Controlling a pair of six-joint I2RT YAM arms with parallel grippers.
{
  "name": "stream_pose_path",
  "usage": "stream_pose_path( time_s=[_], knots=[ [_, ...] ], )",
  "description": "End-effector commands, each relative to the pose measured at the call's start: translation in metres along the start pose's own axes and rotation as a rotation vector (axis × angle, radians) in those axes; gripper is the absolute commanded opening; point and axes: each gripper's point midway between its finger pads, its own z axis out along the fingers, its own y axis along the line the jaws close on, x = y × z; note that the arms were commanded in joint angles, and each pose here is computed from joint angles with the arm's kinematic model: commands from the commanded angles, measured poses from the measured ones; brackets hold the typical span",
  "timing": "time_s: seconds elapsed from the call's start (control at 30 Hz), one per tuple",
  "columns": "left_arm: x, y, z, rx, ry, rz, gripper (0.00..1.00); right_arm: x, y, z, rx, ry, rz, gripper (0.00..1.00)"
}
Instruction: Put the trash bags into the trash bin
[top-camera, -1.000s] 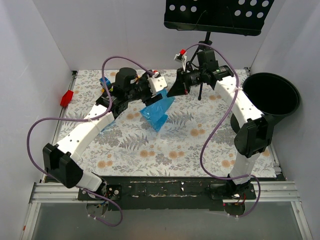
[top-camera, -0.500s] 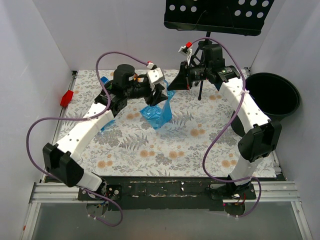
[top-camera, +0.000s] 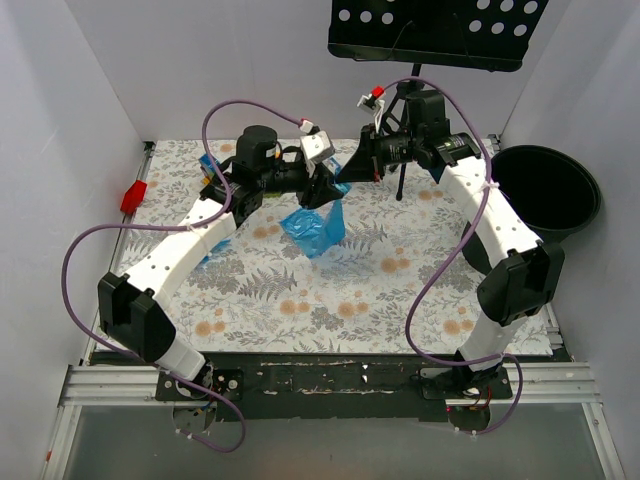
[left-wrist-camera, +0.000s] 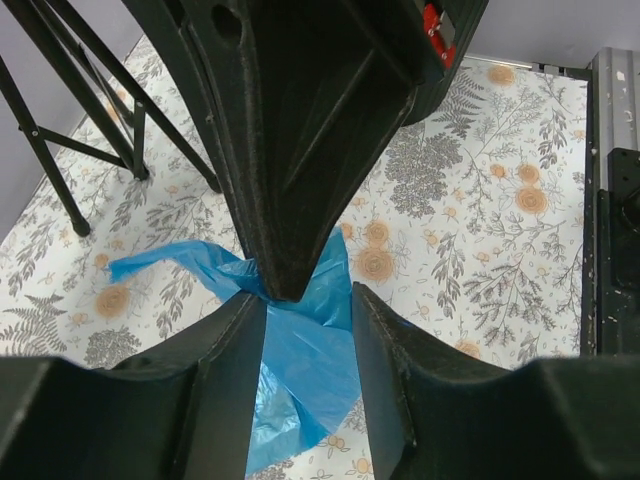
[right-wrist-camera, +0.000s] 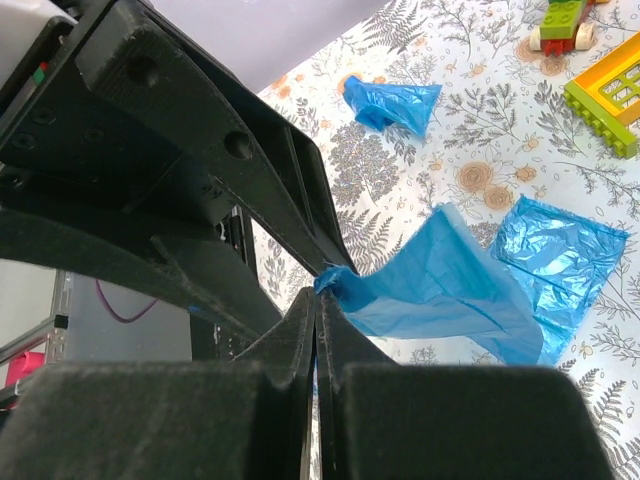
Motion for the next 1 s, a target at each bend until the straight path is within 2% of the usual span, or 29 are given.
stream_pose_path(
  time_s=[0.0, 0.3, 0.67, 0.97],
  knots=[
    [-0.033, -0.007, -0.009, 0.02, -0.076, 0.052, 0.34, -0.009, 0.018, -0.008, -0.01, -0.024, -0.055, 0.01],
    [-0.031, -0.006, -0.006, 0.043, -0.069, 0.046, 0.0, -0.006, 0.015, -0.007, -0.003, -0.015, -0.033, 0.01],
    [-0.045, -0.003, -0.032, 0.035, -0.133, -0.051, 0.0, 0.016, -0.006, -0.029, 0.093, 0.003, 0.086, 0.01],
    [-0.043, -0.007, -0.033, 0.039, -0.149, -0.093, 0.0, 0.021, -0.007, -0.034, 0.113, -0.003, 0.032, 0.01]
  ],
)
